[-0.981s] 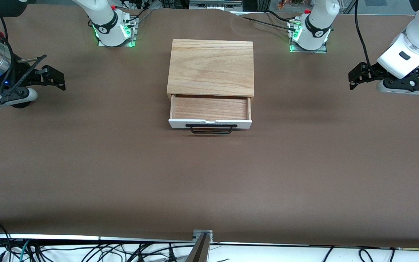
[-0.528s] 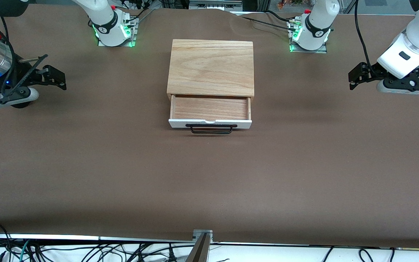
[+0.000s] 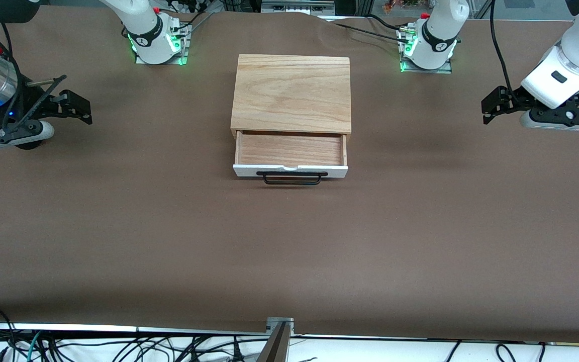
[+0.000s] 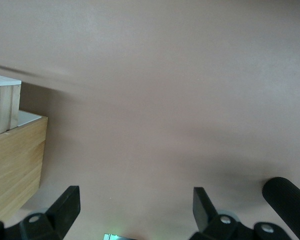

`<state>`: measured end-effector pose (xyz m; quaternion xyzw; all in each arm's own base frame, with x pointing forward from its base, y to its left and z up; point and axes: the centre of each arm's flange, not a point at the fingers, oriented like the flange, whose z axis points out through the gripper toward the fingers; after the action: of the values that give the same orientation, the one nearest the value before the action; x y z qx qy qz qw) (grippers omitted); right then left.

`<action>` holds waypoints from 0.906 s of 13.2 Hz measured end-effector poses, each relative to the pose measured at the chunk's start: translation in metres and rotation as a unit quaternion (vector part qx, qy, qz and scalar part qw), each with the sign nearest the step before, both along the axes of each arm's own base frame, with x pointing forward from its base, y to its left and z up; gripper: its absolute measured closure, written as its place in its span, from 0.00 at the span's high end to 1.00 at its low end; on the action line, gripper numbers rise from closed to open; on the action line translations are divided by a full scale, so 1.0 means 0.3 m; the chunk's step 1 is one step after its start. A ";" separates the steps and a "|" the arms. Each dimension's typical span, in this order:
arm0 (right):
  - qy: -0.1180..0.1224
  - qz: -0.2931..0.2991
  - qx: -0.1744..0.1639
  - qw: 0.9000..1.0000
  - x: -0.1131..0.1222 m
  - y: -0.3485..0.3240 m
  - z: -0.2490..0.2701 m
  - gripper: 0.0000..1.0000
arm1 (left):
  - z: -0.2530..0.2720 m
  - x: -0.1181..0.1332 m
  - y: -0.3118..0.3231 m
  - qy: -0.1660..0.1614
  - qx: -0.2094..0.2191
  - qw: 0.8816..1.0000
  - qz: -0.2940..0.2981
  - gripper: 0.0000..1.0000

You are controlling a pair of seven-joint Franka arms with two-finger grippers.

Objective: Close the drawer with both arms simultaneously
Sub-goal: 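Move the left gripper and the right gripper toward the drawer front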

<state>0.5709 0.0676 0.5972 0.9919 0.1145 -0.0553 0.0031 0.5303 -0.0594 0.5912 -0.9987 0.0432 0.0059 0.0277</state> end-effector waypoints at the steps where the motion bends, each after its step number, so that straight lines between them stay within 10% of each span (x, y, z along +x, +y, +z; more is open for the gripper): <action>1: 0.000 0.000 0.000 1.000 0.000 0.000 0.000 1.00 | 0.000 0.000 -0.001 0.000 0.000 1.000 0.000 1.00; 6: 0.014 0.000 0.023 1.000 0.020 0.036 -0.052 1.00 | -0.029 0.008 -0.081 0.010 -0.014 1.000 -0.018 1.00; 12: 0.040 -0.028 0.116 0.992 0.164 0.352 -0.408 1.00 | -0.274 0.186 -0.325 0.061 -0.156 0.986 -0.023 1.00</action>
<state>0.6200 0.1733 0.4747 0.9854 0.0924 -0.0811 -0.1176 0.5859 -0.1570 0.5091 -0.9873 0.0679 0.0593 -0.1309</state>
